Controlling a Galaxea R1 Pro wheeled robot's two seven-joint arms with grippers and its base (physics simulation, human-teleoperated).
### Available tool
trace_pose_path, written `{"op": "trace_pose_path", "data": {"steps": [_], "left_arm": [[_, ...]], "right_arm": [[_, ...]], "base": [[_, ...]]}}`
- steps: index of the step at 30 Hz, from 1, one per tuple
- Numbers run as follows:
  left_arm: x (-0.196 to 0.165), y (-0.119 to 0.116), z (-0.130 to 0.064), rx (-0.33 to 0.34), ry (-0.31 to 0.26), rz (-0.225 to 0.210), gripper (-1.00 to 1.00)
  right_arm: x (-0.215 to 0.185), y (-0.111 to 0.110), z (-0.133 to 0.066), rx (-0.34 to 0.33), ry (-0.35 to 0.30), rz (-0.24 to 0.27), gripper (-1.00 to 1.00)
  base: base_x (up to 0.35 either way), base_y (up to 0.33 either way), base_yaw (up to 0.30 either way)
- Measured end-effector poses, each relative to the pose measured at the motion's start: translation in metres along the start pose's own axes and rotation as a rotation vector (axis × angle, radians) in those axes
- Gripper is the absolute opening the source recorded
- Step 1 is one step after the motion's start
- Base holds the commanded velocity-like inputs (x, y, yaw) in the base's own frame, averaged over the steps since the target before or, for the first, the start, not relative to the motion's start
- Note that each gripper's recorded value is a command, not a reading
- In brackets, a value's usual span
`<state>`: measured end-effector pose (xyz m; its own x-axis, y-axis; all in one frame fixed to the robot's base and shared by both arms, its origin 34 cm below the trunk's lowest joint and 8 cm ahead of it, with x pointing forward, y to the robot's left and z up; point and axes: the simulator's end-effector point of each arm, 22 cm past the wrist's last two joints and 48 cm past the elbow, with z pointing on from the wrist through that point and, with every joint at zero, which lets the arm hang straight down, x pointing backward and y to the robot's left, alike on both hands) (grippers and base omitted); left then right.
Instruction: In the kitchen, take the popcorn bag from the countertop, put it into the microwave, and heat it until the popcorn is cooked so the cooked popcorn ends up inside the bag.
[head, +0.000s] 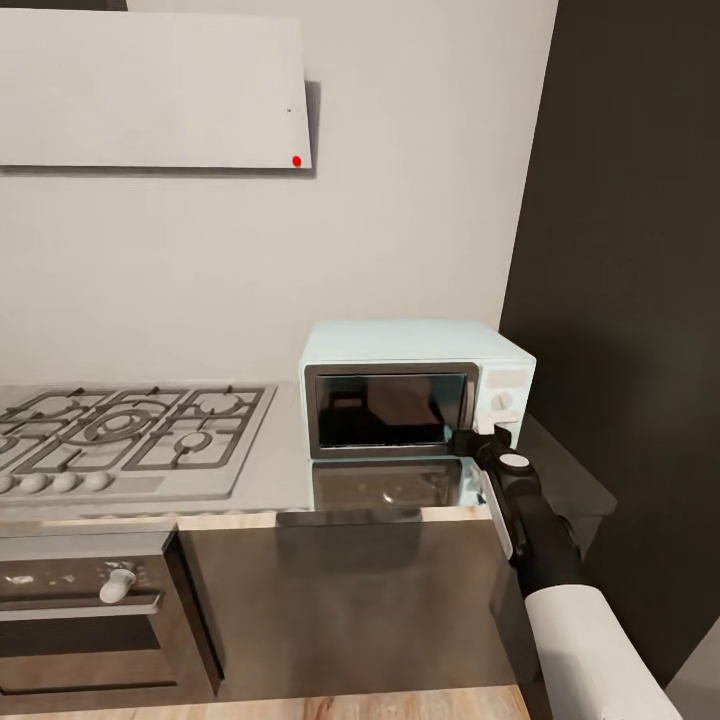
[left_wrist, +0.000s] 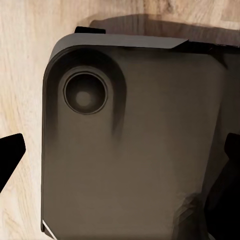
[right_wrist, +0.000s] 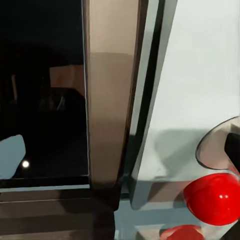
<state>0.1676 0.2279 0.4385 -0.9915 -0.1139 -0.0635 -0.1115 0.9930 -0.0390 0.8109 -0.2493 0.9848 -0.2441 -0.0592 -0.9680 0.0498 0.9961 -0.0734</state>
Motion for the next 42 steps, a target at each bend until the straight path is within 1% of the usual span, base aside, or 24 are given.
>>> {"op": "trace_pose_path", "data": {"steps": [2,5,7,9,18,21,24,42], "left_arm": [[0.0,0.0,0.0,0.0,0.0,0.0,1.0],[0.0,0.0,0.0,0.0,0.0,-0.001,1.0],[0.0,0.0,0.0,0.0,0.0,-0.001,1.0],[0.0,0.0,0.0,0.0,0.0,0.0,1.0],[0.0,0.0,0.0,-0.001,0.0,-0.001,1.0],[0.0,-0.001,0.0,-0.001,0.001,-0.004,1.0],[0.0,0.0,0.0,-0.001,0.001,-0.005,1.0],[0.0,0.0,0.0,-0.003,0.001,-0.006,1.0]], "right_arm": [[0.001,0.006,0.001,-0.02,-0.001,0.022,-1.0],[0.001,0.012,0.001,-0.044,0.003,0.029,-1.0],[0.0,0.003,0.0,-0.007,0.004,0.001,-1.0],[0.0,0.001,0.0,-0.001,0.004,-0.007,-1.0],[0.0,0.001,0.0,-0.002,0.003,-0.004,-1.0],[-0.001,0.002,0.005,-0.004,0.008,-0.01,-1.0],[-0.001,0.003,0.005,-0.007,0.007,-0.004,-1.0],[-0.002,0.004,0.005,-0.009,0.007,-0.002,-1.0]], "base": [[0.0,0.0,0.0],[0.0,0.0,0.0],[0.0,0.0,0.0],[0.0,0.0,0.0],[-0.007,0.0,0.0],[-0.216,0.0,0.0],[-0.099,0.0,0.0],[-0.024,0.0,0.0]]}}
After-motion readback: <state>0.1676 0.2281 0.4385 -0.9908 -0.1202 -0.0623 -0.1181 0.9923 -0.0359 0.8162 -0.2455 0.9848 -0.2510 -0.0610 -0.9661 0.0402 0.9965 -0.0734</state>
